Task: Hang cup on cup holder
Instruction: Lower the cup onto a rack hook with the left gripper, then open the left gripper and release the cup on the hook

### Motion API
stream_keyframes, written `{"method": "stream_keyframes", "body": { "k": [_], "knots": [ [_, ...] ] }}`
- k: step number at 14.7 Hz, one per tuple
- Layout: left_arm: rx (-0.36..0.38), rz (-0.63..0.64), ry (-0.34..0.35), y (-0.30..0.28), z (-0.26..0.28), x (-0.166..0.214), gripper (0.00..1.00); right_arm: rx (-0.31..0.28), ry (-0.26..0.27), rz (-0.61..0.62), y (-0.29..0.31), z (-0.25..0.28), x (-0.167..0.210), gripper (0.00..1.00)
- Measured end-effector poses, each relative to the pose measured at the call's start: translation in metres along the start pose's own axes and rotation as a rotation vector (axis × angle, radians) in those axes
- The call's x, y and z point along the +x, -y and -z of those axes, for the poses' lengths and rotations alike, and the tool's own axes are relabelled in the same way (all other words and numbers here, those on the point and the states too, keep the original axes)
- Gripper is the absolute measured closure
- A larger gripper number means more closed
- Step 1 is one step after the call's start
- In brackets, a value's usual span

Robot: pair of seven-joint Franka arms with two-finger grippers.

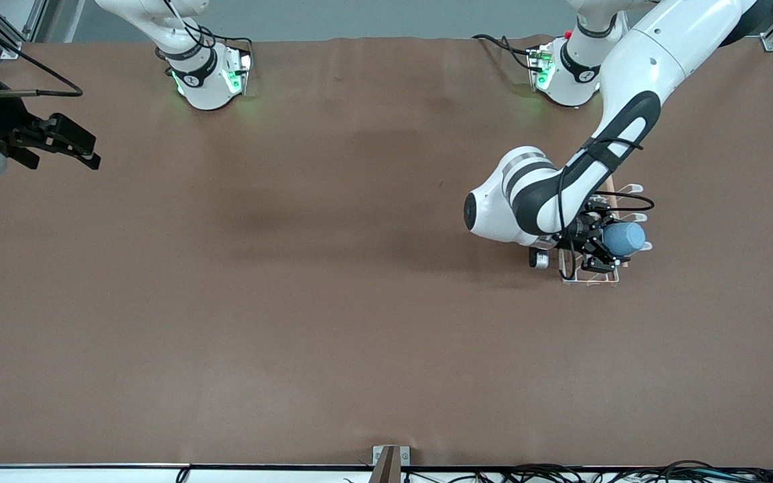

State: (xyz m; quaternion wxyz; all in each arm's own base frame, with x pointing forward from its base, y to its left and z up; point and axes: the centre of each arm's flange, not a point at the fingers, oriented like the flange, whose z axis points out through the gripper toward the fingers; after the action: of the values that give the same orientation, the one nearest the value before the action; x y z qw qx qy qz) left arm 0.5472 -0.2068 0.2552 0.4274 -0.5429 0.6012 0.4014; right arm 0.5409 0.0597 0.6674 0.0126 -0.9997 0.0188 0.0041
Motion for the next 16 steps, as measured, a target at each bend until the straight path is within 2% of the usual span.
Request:
{"method": "stream_keyframes", "body": {
  "k": [5,7,11,16],
  "knots": [
    [-0.009,0.055,-0.006,-0.001,-0.004,0.014,0.19,0.003,-0.021,-0.027,-0.019,0.002,0.005,0.00],
    [-0.014,0.102,-0.009,0.003,-0.004,0.010,0.01,0.002,-0.023,-0.049,-0.035,0.003,0.006,0.00],
    [-0.017,0.275,-0.031,0.015,0.013,-0.005,0.00,0.001,-0.039,-0.076,-0.069,0.009,0.008,0.00],
    [-0.195,0.593,-0.186,0.045,0.043,-0.065,0.00,0.000,-0.032,-0.052,-0.074,0.013,0.006,0.00]
  ]
}}
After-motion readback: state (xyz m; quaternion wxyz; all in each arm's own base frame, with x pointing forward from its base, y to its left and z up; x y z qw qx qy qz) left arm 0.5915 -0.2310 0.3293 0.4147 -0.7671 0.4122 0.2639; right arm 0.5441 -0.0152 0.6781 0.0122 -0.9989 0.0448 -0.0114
